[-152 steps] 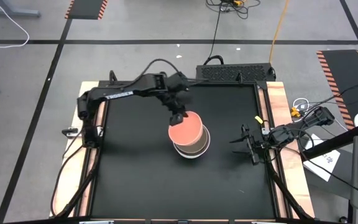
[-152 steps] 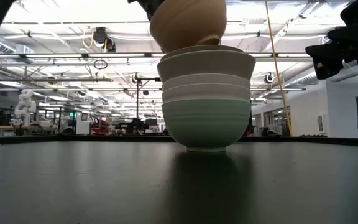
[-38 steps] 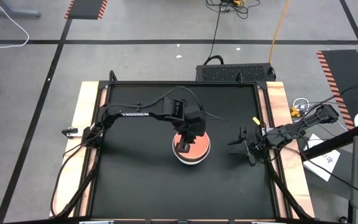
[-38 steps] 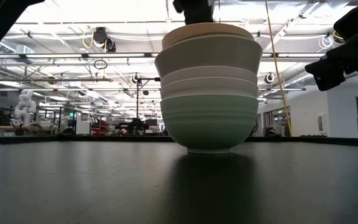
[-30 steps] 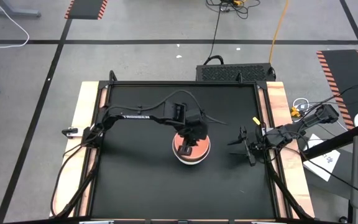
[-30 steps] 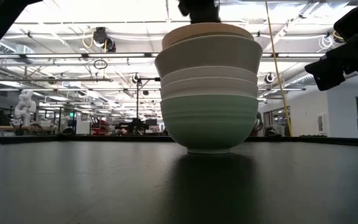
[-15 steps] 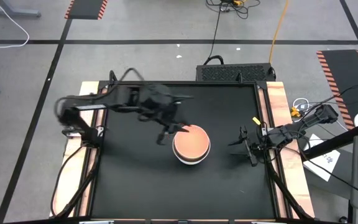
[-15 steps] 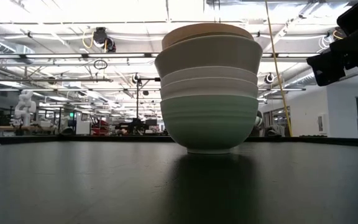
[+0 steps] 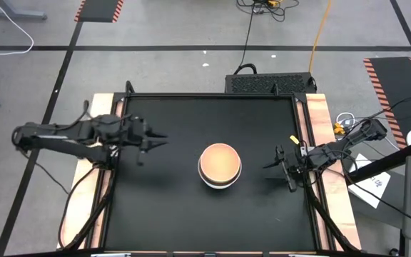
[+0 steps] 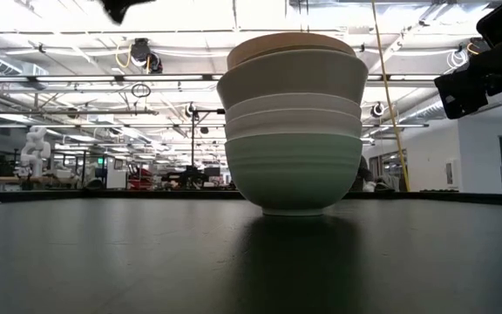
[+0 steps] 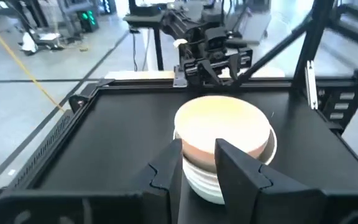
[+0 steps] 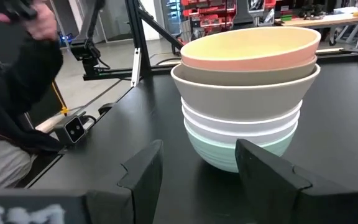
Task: Nest bowls inside each other
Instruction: Return to Home Position
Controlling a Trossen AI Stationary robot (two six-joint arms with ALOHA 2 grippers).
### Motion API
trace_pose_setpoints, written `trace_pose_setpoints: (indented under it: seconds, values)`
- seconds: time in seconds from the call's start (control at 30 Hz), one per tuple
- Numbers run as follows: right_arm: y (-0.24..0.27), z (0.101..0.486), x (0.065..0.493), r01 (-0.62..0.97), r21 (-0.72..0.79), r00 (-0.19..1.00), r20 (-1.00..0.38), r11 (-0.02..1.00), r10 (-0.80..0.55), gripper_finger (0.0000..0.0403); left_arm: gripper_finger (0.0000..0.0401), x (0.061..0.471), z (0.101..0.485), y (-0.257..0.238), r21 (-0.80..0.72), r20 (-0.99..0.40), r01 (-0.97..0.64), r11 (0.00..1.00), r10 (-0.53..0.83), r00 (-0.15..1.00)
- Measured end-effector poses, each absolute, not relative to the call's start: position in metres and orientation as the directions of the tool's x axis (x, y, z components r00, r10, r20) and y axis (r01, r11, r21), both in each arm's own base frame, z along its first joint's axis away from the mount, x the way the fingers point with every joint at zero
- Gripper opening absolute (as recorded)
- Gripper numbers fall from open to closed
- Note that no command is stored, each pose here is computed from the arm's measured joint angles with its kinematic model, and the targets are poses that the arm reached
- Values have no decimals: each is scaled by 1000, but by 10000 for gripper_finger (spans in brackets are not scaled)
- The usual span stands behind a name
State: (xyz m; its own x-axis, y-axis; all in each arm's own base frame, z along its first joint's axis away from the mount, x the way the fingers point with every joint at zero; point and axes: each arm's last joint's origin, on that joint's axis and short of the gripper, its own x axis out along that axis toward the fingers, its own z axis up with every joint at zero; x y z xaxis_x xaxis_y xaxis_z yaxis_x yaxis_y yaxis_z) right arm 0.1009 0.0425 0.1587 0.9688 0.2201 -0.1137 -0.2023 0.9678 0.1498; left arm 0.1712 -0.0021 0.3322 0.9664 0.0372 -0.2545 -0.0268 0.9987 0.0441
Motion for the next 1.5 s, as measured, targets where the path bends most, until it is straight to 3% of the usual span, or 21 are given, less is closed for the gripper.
trace_pose_setpoints:
  seconds: [0.33, 0.63, 0.8, 1.5]
  values:
    - [43, 162, 101, -206, 147, 972, -84, 967, 219, 192, 97, 122, 244, -1, -56, -164, -60, 997, 50, 985]
    - [43, 161, 101, -204, 149, 972, -86, 968, 218, 192, 97, 109, 185, 0, -97, -58, -59, 994, 53, 997]
    - [42, 161, 101, -202, 148, 972, -89, 968, 216, 192, 97, 108, 160, 0, -131, -100, -68, 989, 55, 993]
    - [42, 162, 102, -158, 122, 982, -83, 980, 169, 192, 97, 107, 155, 0, -143, -143, -78, 987, 57, 988]
